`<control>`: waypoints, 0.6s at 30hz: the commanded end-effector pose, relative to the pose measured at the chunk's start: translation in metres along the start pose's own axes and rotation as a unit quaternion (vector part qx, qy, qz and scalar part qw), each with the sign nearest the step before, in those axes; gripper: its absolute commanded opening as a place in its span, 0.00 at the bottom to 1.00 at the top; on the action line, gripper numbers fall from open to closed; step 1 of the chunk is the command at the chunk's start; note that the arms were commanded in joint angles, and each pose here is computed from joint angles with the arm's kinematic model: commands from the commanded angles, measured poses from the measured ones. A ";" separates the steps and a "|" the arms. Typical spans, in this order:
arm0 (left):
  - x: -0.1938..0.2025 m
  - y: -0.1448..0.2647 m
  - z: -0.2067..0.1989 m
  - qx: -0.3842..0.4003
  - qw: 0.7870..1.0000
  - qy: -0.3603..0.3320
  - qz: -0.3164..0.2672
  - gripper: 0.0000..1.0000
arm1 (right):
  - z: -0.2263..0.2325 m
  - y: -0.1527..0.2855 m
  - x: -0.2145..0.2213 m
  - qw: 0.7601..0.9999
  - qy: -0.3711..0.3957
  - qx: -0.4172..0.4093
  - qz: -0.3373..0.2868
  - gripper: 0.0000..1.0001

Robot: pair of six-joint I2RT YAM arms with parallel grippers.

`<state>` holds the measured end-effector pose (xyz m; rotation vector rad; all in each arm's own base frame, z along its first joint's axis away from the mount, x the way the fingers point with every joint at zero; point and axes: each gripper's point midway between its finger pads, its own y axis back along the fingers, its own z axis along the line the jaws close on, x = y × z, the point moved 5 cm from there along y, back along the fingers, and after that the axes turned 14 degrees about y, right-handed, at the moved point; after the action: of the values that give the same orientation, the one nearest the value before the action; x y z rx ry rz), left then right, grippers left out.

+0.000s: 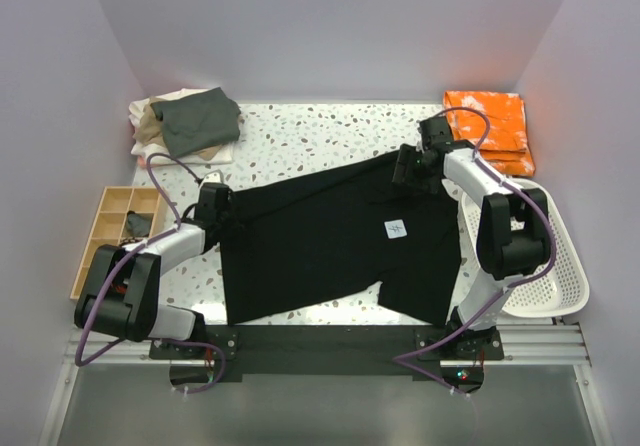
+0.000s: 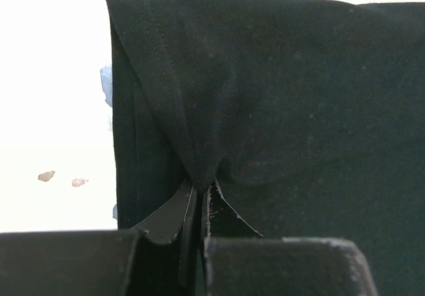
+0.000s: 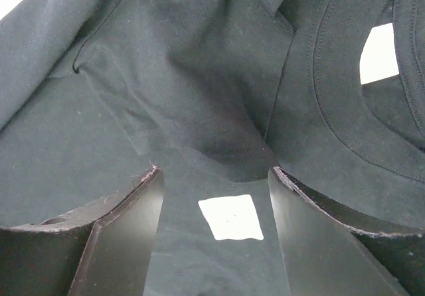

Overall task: Fold and stack the t-shirts
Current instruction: Grap the side of the flattened tshirt furthest away from the robot with both arms

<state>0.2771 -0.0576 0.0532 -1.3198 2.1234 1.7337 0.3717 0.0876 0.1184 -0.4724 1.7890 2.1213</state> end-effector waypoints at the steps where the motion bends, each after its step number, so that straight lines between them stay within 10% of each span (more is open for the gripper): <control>1: -0.018 -0.001 -0.015 0.028 0.999 0.002 -0.024 0.00 | 0.002 -0.001 -0.005 1.000 0.006 0.006 -0.006 0.64; 7: -0.015 -0.001 -0.015 0.028 0.999 0.001 -0.019 0.00 | -0.006 -0.011 -0.001 0.999 0.020 0.033 0.013 0.57; 13: -0.017 -0.002 -0.015 0.027 0.999 -0.002 -0.020 0.00 | -0.012 -0.002 -0.007 0.998 0.030 0.057 -0.001 0.00; 18: -0.017 -0.004 -0.016 0.025 1.000 -0.007 -0.017 0.00 | -0.012 0.025 -0.021 0.996 0.034 0.068 -0.036 0.00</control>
<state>0.2786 -0.0583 0.0529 -1.3088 2.1284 1.7311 0.3720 0.0762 0.0985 -0.4532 1.9439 2.0557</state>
